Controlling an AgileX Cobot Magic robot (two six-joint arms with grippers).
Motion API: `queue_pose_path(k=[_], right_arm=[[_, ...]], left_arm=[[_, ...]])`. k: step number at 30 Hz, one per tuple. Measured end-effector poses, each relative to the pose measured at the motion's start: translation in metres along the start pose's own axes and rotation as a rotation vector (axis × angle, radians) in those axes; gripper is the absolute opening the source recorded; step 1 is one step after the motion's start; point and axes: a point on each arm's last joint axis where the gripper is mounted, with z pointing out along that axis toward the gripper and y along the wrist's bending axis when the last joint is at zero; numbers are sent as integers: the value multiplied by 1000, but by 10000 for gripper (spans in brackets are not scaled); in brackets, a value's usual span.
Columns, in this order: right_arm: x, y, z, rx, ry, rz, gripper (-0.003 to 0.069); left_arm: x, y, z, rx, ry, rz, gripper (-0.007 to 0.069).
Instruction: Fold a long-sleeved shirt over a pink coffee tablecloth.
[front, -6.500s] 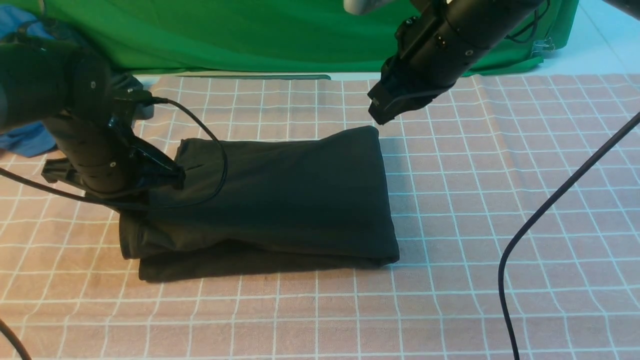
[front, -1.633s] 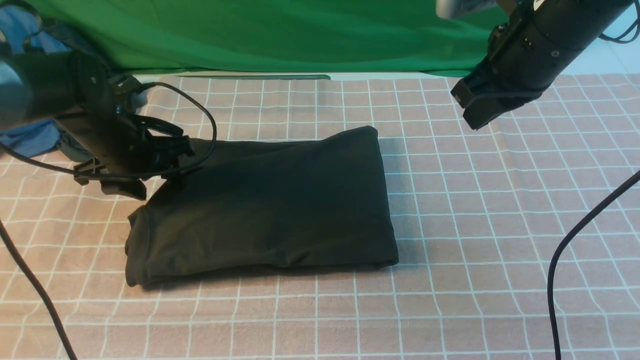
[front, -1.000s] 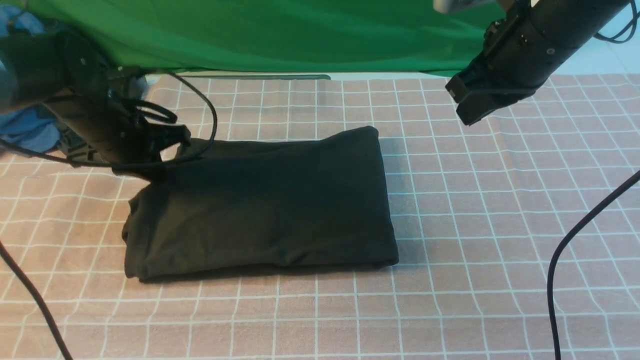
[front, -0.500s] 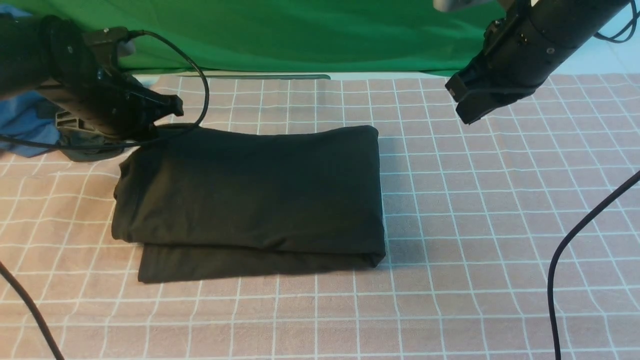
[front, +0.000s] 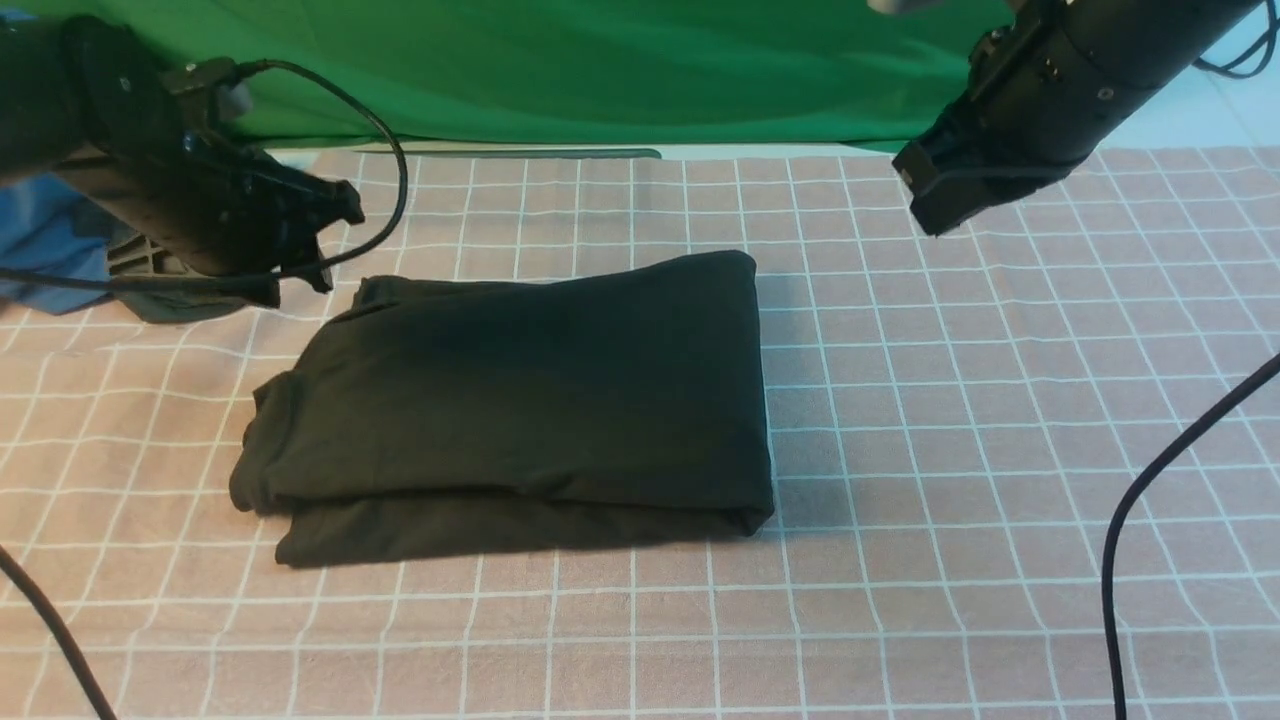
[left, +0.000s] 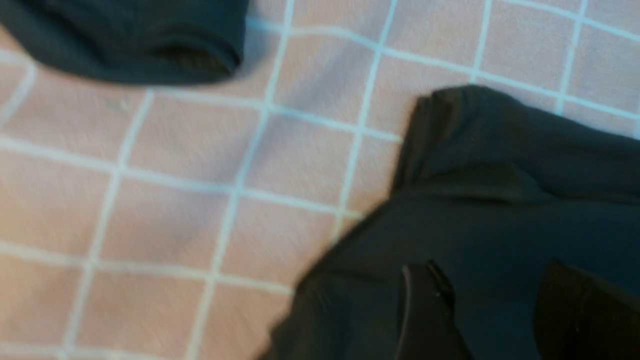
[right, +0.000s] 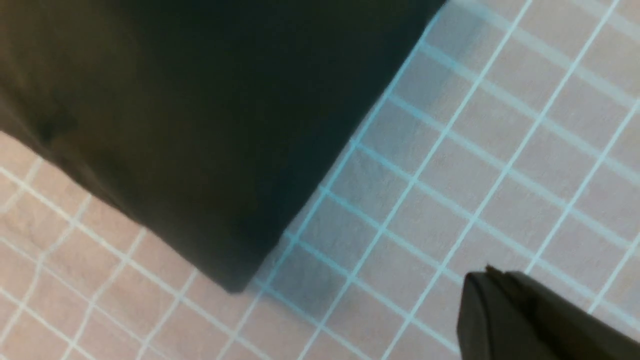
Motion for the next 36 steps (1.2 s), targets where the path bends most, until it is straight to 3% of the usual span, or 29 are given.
queue_pose_path(k=[3, 6, 9, 14, 19, 20, 22, 31, 36], right_arm=[[-1, 5, -32, 24, -95, -16, 42], [4, 13, -80, 56, -217, -41, 42], [12, 21, -120, 76, -323, -57, 42], [36, 35, -195, 142, -551, -71, 42], [86, 49, -265, 240, -819, -76, 40], [102, 52, -275, 296, -876, -57, 38], [133, 57, -289, 292, -1010, -75, 35], [244, 68, -271, 367, -1411, -105, 35], [267, 70, -259, 368, -1502, -118, 35]], left_arm=[[5, -9, -17, 32, 22, 15, 235], [10, -24, -50, 87, 4, 59, 78], [14, -32, -81, 135, -55, 85, 24], [38, -33, -145, 222, -178, 100, 13], [89, -17, -197, 263, -311, 105, 13], [101, -12, -203, 270, -334, 107, 13], [128, -3, -216, 282, -376, 110, 13], [219, 31, -222, 351, -574, 47, 13], [245, 41, -217, 396, -631, -17, 13]])
